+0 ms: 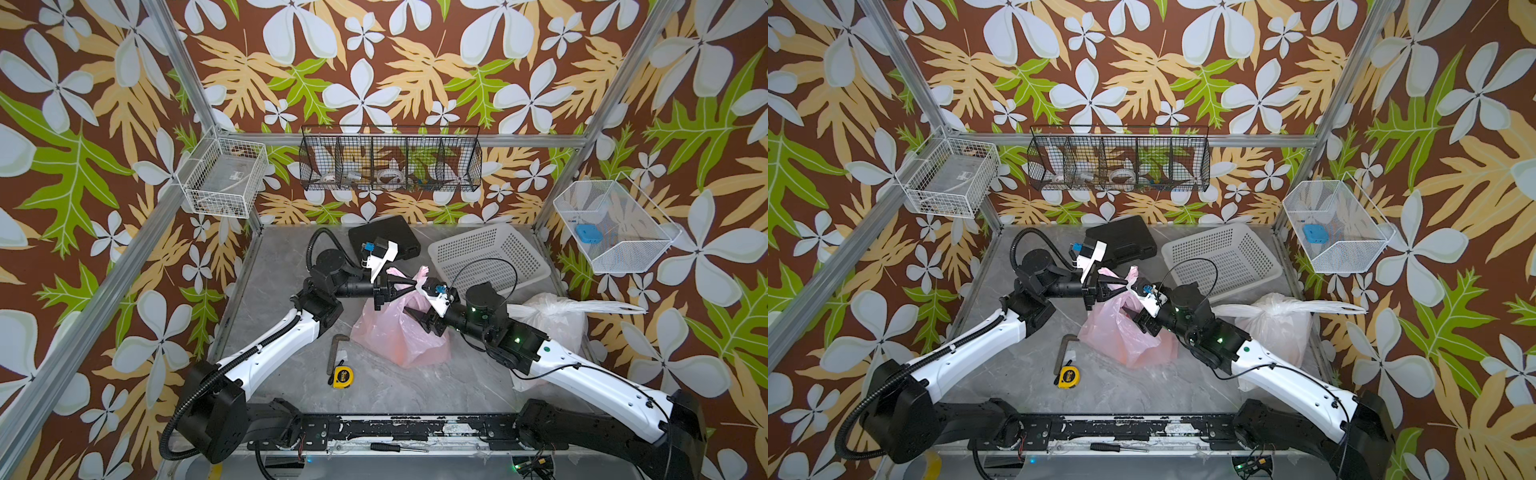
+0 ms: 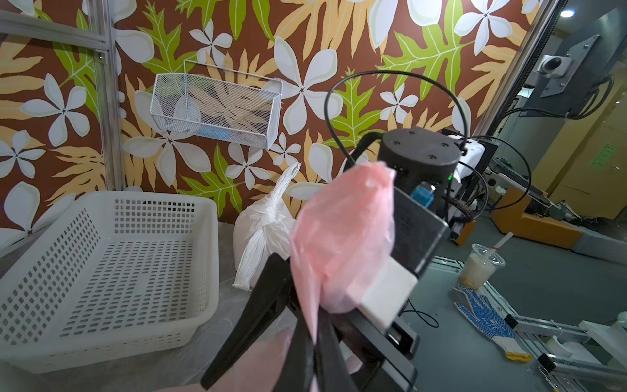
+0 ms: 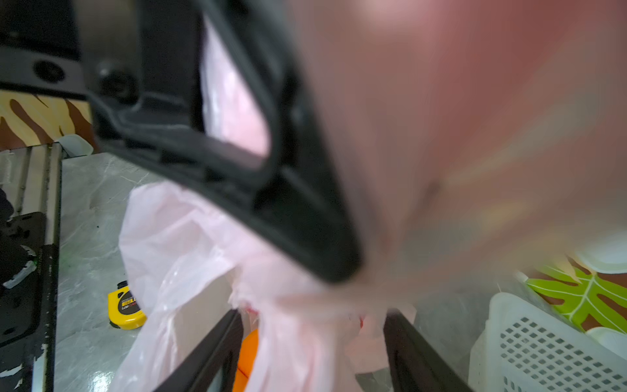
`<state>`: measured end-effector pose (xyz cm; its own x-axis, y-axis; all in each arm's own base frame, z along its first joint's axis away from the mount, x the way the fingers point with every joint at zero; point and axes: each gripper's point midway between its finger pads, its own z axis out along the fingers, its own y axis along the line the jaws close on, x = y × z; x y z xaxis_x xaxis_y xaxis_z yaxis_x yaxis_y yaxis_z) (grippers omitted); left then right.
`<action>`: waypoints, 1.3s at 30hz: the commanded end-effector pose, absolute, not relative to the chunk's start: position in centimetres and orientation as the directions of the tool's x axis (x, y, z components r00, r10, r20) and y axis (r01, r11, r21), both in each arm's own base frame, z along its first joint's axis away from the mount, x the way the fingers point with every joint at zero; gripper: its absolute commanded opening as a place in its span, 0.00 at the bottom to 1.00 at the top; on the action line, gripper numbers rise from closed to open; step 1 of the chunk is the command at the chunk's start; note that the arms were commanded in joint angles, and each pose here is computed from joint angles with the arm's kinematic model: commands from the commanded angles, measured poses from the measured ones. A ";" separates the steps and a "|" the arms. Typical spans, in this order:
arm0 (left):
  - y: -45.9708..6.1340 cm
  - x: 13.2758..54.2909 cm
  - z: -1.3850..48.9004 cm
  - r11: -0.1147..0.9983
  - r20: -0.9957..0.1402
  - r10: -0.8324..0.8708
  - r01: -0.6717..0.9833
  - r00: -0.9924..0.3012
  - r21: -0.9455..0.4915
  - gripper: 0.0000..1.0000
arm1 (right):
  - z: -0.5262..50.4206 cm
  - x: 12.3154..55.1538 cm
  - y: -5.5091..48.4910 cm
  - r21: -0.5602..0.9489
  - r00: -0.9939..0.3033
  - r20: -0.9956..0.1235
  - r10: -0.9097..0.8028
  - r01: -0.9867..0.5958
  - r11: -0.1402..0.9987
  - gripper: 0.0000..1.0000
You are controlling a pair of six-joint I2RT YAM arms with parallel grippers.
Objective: Place the oranges into plastic bags & tie knots
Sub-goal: Tie the plastic bag at the center of the board.
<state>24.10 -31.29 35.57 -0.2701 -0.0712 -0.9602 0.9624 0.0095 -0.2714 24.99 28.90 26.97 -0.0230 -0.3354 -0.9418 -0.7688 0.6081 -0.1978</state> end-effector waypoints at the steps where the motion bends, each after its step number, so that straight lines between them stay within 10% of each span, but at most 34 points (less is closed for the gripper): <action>1: -31.0 24.0 36.7 0.015 -0.963 -0.114 0.968 -0.246 -0.249 0.00 | 29.1 26.8 27.6 -0.227 0.021 -0.962 -0.270 -0.609 0.760 0.69; 26: -30.1 25.6 34.7 0.149 -0.957 -0.085 0.946 -0.277 -0.287 0.00 | 30.7 28.0 23.0 -0.091 0.041 -0.996 -0.084 -0.192 0.977 0.61; 39: -30.1 25.5 35.9 0.130 -0.963 -0.093 0.956 -0.254 -0.265 0.00 | 29.9 25.5 27.6 -0.102 -0.023 -0.989 -0.147 -0.612 0.785 0.67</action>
<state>26.02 -30.18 34.58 -0.3019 -0.0790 -0.9501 0.9375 0.1565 -0.3109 27.25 25.59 31.05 0.0203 -0.1268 -0.9917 -0.4297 0.8945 -0.1232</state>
